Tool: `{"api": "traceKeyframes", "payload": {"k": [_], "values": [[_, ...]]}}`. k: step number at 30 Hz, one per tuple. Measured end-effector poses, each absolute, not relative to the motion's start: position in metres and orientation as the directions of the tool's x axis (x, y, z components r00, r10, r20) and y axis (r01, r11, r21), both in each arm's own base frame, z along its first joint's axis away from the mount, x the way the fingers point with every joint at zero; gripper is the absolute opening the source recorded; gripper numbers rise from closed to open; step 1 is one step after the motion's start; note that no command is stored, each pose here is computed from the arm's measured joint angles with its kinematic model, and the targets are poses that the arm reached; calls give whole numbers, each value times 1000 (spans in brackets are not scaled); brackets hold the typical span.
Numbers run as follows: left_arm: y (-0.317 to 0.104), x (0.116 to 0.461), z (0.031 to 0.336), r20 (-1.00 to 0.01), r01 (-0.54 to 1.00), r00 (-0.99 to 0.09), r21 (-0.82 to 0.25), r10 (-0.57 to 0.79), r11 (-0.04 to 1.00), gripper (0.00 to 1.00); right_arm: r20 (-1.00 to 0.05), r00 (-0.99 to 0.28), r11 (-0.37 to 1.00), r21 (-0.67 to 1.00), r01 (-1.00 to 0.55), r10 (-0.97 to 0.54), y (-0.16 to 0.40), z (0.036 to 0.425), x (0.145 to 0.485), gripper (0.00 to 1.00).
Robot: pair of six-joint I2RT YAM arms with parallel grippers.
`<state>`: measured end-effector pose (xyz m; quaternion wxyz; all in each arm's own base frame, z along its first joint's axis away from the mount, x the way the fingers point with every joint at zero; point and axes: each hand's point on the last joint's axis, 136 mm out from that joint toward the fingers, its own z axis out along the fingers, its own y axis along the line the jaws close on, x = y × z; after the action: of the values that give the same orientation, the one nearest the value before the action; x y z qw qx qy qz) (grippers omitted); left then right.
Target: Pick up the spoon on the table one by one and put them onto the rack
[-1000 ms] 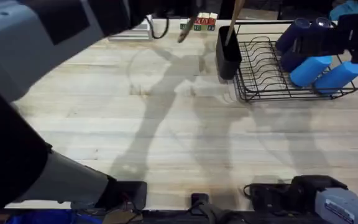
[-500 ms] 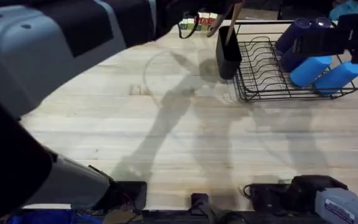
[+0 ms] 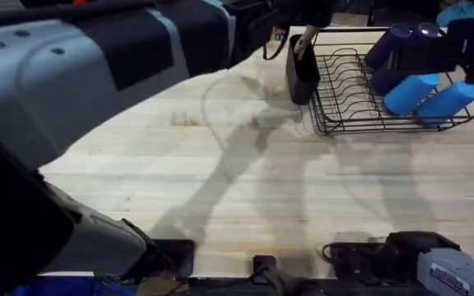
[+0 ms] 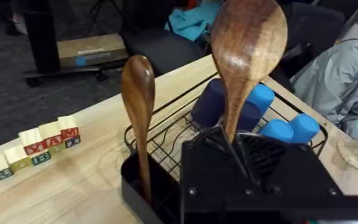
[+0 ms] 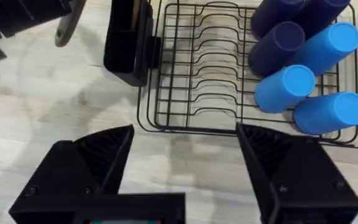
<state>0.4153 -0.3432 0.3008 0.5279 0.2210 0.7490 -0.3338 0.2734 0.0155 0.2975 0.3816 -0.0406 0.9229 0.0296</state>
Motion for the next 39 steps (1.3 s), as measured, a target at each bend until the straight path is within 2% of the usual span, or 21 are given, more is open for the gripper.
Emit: {"api": "traceKeyframes", "payload": {"k": [16,23,29,39], "values": [[-348,423,292,-950,688,-312,-234,-12,687,44,-707,-705,995,24,-98,-52,16,297,273,992],[-344,420,274,-935,680,-351,-216,51,701,44,-707,-705,995,24,-98,-52,16,297,273,992],[-327,420,264,-918,662,-384,-198,100,723,44,-707,-705,995,24,-98,-52,16,298,273,992],[-293,408,280,-909,675,-387,-164,156,720,44,-707,-705,995,24,-98,-52,16,297,273,992]]}}
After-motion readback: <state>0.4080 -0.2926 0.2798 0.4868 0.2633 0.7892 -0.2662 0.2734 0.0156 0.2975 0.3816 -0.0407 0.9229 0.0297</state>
